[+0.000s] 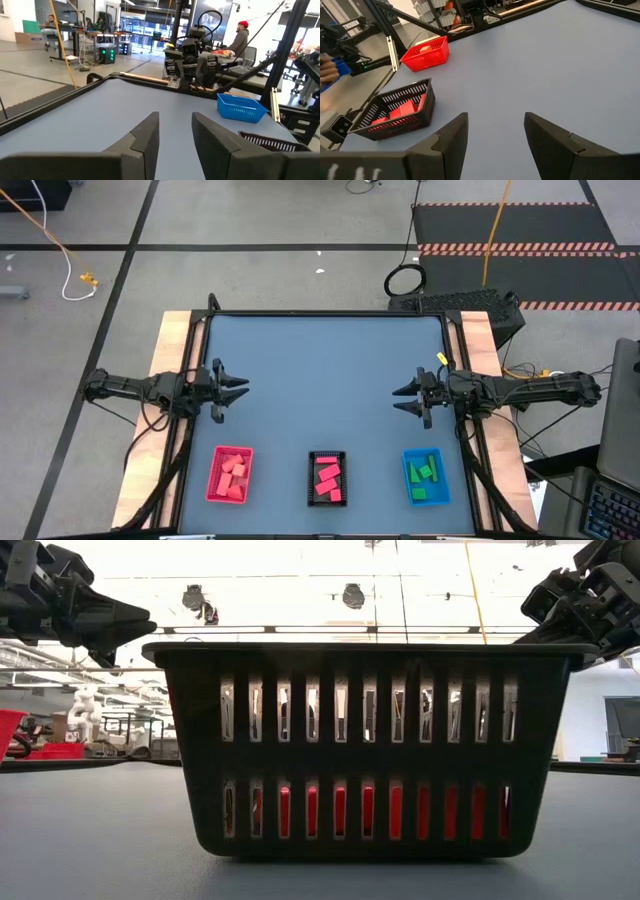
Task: Sort & place blocks by color
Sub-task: Return to Home Position
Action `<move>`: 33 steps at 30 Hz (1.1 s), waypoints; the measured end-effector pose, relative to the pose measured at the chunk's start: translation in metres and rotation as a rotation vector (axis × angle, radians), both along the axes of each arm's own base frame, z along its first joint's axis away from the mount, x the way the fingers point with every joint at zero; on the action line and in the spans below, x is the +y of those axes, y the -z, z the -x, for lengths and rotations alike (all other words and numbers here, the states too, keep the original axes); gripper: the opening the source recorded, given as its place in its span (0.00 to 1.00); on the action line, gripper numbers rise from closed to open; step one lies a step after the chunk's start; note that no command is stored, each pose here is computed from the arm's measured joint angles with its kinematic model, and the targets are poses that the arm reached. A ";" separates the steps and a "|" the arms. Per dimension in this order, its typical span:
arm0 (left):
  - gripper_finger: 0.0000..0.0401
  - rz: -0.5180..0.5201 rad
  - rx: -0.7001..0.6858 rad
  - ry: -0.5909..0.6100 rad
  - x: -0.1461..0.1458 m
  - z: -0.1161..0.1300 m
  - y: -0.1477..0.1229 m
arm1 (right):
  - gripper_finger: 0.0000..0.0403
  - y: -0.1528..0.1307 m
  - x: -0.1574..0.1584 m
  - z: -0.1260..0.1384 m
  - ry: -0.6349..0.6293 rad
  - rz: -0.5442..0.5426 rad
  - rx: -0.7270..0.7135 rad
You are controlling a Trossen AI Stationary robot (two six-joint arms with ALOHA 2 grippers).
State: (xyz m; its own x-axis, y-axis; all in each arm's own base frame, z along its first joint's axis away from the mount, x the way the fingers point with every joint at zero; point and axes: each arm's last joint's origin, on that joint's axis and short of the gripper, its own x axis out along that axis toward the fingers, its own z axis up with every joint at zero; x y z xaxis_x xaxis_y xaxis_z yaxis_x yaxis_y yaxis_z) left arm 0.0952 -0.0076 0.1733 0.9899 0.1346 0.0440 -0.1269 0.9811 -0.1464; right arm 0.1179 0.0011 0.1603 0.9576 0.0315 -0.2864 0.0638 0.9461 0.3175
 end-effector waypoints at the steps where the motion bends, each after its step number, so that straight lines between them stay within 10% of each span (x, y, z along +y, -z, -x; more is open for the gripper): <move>1: 0.29 -0.008 0.001 0.000 0.000 0.000 0.000 | 0.46 0.000 0.000 0.000 0.001 0.000 0.000; 33: 0.29 -0.029 0.012 -0.047 0.010 -0.001 0.001 | 0.28 0.000 -0.001 0.020 -0.014 0.152 -0.054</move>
State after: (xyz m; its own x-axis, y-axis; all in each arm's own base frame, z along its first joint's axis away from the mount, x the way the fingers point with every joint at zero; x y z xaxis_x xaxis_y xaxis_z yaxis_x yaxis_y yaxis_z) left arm 0.0960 0.0022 0.1725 0.9829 0.1802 0.0370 -0.1749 0.9777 -0.1158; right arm 0.0978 0.0003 0.1600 0.9716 0.0055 -0.2367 0.0365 0.9843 0.1727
